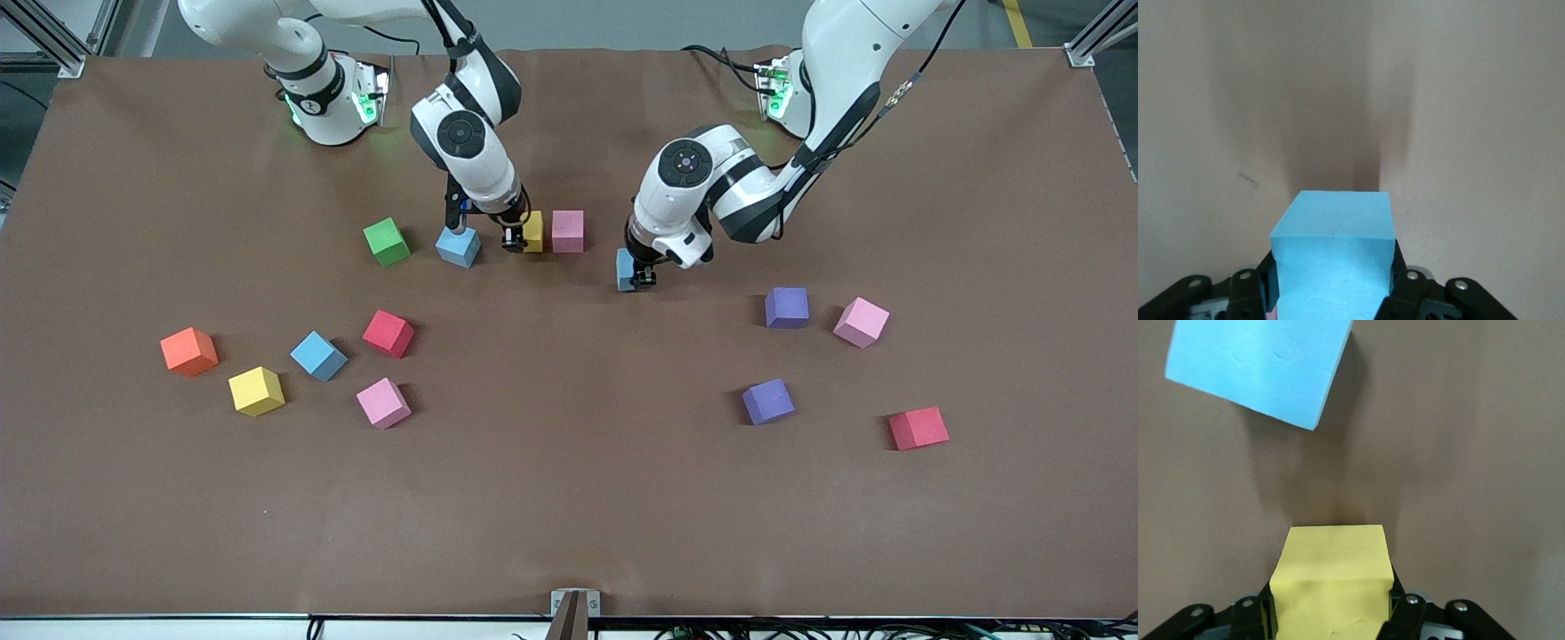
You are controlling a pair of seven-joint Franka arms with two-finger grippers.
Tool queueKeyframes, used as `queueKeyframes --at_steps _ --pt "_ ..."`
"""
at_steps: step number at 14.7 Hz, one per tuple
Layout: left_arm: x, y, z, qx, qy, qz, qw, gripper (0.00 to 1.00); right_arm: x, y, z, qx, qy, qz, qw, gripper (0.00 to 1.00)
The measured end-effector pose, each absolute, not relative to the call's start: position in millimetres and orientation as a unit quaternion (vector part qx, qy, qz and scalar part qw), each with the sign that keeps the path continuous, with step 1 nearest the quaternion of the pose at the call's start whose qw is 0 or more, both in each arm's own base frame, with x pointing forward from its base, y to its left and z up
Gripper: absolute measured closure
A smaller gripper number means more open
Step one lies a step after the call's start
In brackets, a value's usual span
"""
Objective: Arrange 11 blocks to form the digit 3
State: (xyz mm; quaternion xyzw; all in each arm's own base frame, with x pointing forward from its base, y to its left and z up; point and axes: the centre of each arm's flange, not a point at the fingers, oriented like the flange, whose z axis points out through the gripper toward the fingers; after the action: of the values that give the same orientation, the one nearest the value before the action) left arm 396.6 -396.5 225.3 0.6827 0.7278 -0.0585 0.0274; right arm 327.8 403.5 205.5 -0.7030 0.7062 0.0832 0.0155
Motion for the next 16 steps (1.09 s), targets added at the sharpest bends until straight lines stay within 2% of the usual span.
queueKeyframes --at_steps 8,16 --pt "342 -432 217 0.687 0.722 -0.07 0.027 0.38 329 410 204 -0.693 0.716 0.084 0.016 0.41" --pt "322 -444 214 0.701 0.71 -0.071 0.022 0.38 328 414 205 -0.691 0.717 0.086 0.018 0.41"
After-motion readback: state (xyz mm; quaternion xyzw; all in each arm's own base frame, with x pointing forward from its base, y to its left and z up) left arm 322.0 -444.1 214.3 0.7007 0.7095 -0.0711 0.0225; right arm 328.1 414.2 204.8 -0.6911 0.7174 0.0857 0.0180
